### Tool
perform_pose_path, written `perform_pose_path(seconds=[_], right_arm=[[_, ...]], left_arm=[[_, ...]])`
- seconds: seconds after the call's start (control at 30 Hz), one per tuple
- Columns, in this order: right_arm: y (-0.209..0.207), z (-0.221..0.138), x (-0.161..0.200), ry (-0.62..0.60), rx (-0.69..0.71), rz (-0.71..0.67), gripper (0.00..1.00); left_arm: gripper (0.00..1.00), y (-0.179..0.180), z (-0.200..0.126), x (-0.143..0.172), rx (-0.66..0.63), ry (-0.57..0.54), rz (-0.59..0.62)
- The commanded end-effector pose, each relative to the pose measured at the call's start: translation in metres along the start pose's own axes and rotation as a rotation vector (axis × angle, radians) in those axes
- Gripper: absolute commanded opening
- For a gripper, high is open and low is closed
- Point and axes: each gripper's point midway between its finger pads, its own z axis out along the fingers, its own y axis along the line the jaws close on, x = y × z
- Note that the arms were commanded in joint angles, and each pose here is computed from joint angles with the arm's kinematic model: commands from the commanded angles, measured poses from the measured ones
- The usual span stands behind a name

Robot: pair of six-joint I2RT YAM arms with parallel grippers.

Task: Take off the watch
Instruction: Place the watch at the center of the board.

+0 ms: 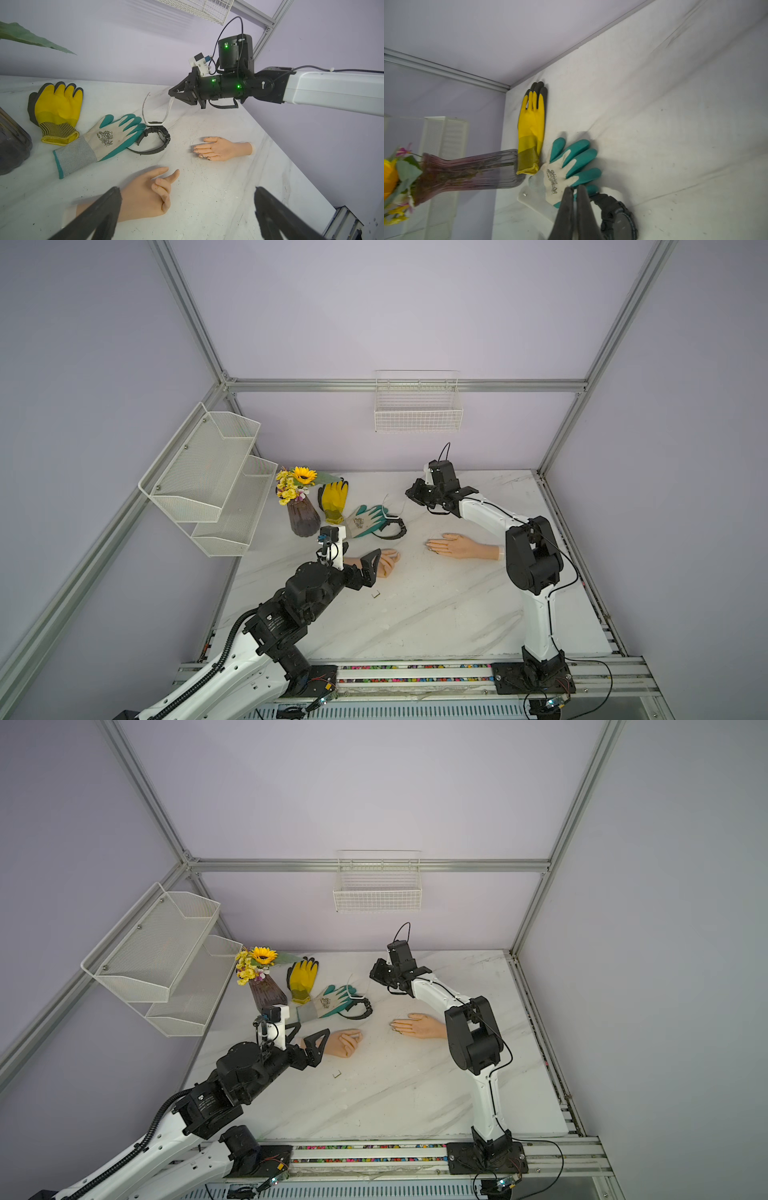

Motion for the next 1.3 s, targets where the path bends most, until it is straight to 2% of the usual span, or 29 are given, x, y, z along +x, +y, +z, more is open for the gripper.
perform_pose_path(seconds=[0.0, 0.17, 0.37, 0.57, 0.6, 0.7, 0.8, 0.9, 1.0, 1.13, 1.27], right_arm=[[0.025, -0.013, -0.024, -0.028, -0.242, 0.211, 0.00], [-0.022, -0.001, -0.023, -0.040, -0.184, 0.417, 0.00], [-0.047, 0.021, -0.001, 0.042, -0.176, 0.491, 0.00], [-0.079, 0.029, 0.017, 0.056, -0.101, 0.538, 0.00], [-0.084, 0.028, 0.018, 0.049, -0.087, 0.547, 0.01], [-0.088, 0.023, 0.016, 0.027, -0.073, 0.543, 0.15], [-0.078, 0.015, 0.008, 0.004, -0.084, 0.507, 0.30], [-0.063, -0.001, -0.006, -0.046, -0.100, 0.444, 0.41], [-0.048, -0.029, -0.023, -0.126, -0.109, 0.340, 0.50], [-0.021, -0.088, -0.060, -0.338, -0.073, 0.111, 0.64], [0.008, -0.169, -0.085, -0.572, -0.002, -0.121, 0.72]], left_arm=[[1.00, 0.002, -0.002, -0.006, -0.013, -0.024, 0.005], [1.00, 0.002, -0.003, -0.004, -0.010, -0.015, 0.002], [1.00, 0.002, 0.002, 0.002, -0.008, -0.005, -0.006], [1.00, 0.003, 0.006, 0.008, -0.011, 0.017, -0.013], [1.00, 0.003, 0.007, 0.010, -0.012, 0.025, -0.013], [1.00, 0.003, 0.009, 0.014, -0.016, 0.039, -0.012], [1.00, 0.004, 0.011, 0.015, -0.019, 0.046, -0.014], [1.00, 0.006, 0.012, 0.015, -0.038, 0.042, -0.023], [1.00, 0.025, 0.011, 0.006, -0.151, 0.002, -0.055], [1.00, 0.050, 0.007, -0.008, -0.298, -0.100, -0.037], [1.00, 0.051, 0.012, -0.026, -0.331, -0.202, 0.131]])
